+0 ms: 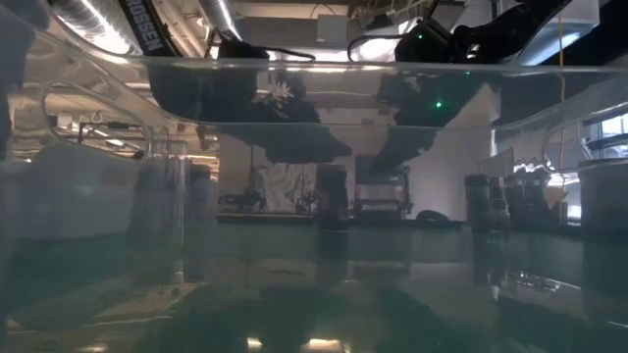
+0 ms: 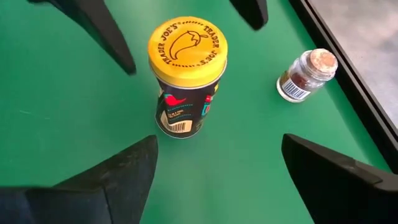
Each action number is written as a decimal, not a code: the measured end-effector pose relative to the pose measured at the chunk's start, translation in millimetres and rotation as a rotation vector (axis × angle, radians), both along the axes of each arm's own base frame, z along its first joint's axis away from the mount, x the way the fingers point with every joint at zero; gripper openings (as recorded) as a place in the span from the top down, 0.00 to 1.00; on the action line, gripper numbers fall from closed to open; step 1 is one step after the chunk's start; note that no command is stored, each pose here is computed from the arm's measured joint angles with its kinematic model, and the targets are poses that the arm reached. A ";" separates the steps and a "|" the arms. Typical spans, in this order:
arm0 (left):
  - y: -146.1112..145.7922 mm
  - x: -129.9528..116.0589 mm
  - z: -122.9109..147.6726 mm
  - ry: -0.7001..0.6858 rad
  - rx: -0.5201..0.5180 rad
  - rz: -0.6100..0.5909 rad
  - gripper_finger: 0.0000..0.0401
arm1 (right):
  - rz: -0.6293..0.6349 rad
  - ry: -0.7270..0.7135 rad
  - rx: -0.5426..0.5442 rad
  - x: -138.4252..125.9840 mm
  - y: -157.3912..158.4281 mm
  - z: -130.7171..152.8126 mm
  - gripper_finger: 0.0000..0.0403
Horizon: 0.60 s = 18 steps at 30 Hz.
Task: Sort spices by type
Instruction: Put the yellow spice bottle into the top transparent bin
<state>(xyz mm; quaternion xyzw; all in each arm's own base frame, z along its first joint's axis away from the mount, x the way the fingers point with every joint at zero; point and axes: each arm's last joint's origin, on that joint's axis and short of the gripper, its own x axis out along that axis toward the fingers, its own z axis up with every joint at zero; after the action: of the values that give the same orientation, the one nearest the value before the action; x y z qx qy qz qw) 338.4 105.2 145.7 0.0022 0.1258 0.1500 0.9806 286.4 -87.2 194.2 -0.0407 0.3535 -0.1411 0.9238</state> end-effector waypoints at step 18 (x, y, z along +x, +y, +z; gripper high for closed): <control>4.8 7.6 -26.7 0.013 0.011 0.001 0.14 | 0.000 -0.007 -0.002 0.5 -0.2 0.5 0.16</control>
<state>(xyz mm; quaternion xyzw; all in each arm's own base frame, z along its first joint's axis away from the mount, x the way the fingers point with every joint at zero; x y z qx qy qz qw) 346.0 110.0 119.0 0.0085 0.1311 0.1514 0.9797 286.9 -87.3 194.6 -0.0411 0.3499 -0.1416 0.9251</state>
